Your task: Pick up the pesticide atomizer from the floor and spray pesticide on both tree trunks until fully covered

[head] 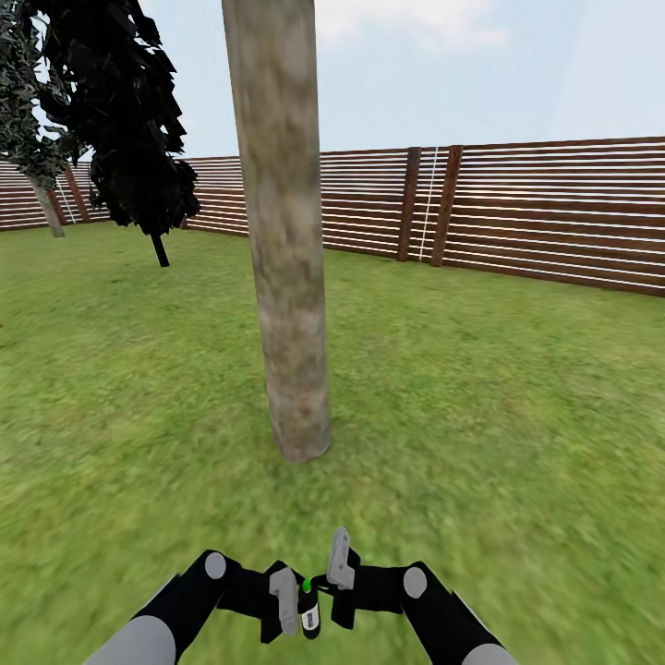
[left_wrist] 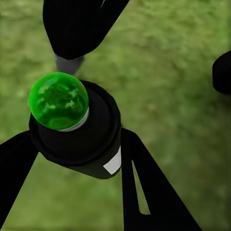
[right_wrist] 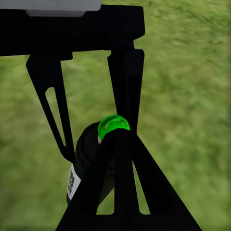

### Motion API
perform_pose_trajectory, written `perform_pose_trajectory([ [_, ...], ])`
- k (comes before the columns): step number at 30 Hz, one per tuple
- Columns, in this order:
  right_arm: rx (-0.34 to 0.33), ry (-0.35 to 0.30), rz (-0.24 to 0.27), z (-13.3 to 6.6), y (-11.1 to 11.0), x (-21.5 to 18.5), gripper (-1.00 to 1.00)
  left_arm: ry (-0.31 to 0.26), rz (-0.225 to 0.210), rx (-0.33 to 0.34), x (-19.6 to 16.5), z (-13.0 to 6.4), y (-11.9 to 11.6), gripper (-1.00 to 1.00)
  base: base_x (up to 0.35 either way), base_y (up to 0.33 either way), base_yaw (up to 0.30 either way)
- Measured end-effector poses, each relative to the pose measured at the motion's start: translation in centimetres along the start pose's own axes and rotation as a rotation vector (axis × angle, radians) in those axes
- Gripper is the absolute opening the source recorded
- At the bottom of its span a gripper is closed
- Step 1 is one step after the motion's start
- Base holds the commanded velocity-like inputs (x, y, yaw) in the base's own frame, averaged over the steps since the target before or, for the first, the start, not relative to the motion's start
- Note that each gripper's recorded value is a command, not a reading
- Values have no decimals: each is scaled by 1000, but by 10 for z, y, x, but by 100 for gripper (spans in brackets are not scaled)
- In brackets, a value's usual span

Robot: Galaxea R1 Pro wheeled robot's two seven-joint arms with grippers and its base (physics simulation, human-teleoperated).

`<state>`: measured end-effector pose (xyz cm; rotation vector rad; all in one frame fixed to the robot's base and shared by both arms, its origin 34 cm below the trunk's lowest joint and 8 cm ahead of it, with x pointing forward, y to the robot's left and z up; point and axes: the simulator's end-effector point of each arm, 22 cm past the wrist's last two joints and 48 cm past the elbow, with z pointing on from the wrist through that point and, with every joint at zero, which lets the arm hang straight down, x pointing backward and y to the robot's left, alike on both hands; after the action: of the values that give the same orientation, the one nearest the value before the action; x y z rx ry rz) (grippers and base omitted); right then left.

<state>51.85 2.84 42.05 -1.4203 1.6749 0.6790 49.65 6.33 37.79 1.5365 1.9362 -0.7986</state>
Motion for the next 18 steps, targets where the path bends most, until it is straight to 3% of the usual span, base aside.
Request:
perform_pose_trajectory([
  [3,0,0,0,0,0,0,-100,9,-1,2,3,0,-1,-100,0,0,0],
  [6,0,0,0,0,0,0,-100,52,-6,-11,25,-14,6,-100,0,0,0],
  [16,-1,1,1,0,0,1,-100,192,-46,-81,110,-83,31,-100,0,0,0],
  [18,-1,2,1,0,0,1,-100,253,-64,-107,145,-117,37,-100,0,0,0],
])
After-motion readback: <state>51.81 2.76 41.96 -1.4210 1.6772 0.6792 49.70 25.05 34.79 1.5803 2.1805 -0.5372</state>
